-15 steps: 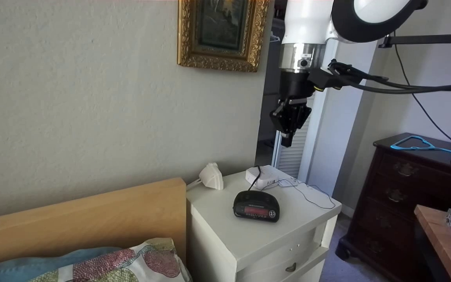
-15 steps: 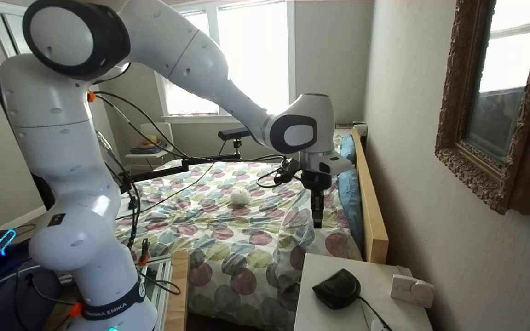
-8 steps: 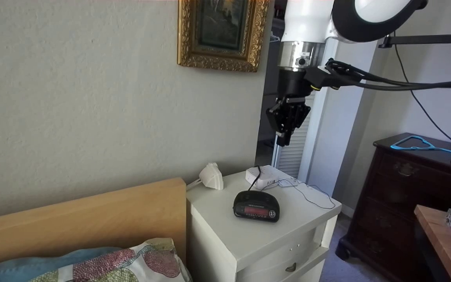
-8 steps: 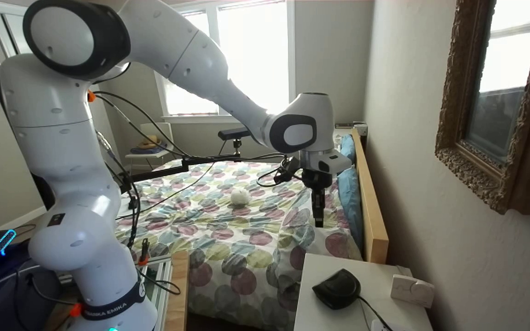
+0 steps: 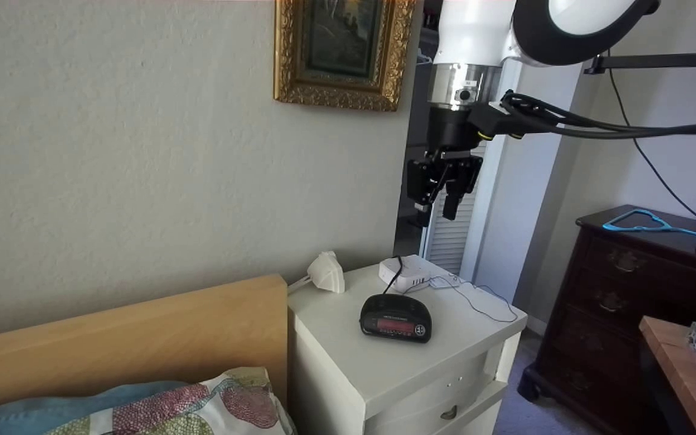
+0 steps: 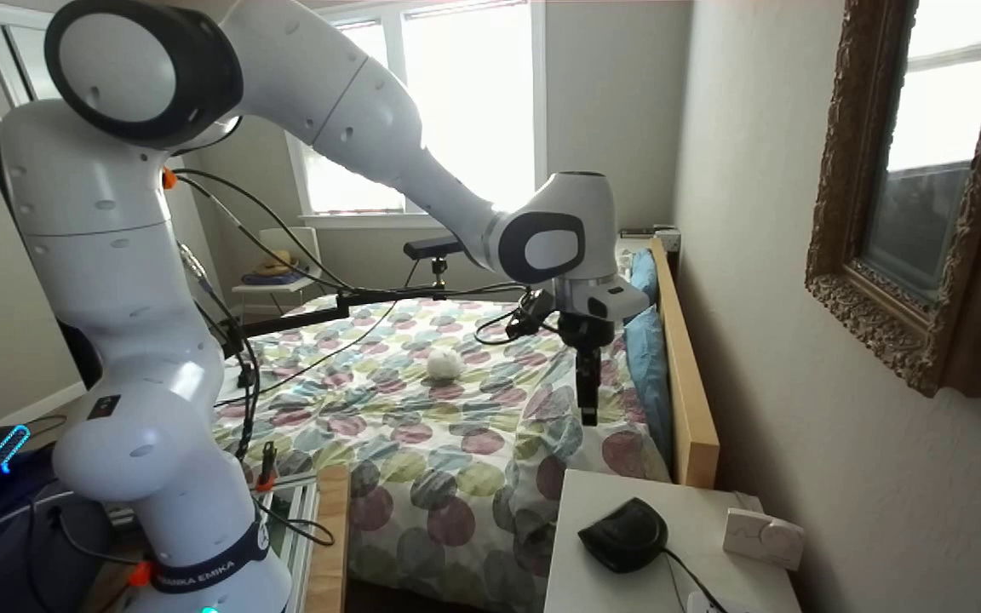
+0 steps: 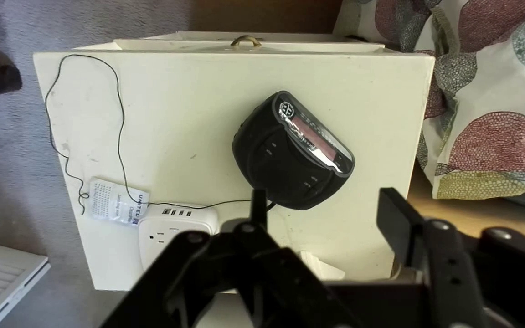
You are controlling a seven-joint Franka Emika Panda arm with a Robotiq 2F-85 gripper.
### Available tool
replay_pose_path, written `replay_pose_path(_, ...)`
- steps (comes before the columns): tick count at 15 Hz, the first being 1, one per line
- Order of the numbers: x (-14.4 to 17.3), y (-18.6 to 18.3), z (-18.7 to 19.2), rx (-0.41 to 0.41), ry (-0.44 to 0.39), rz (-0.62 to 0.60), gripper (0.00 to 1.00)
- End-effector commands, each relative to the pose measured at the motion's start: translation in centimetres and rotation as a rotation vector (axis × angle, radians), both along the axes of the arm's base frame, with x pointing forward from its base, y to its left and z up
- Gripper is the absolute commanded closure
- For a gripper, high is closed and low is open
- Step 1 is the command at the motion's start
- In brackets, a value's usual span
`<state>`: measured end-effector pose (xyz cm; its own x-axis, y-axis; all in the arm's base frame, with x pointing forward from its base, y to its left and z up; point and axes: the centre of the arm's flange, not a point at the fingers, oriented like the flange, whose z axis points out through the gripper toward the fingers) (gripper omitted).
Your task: Press the right button on the radio
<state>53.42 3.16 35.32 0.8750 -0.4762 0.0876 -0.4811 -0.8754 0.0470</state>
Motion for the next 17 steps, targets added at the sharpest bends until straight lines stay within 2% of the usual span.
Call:
replay_pose_path(1,0.22,0.19,0.23,0.004,0.007,-0.02,0.05)
replay_pose_path(3,0.19,0.21,0.3,0.005,0.008,-0.018,0.0)
replay_pose_path(17,-0.09,0.07,-0.11,0.001,0.009,-0.001,0.0)
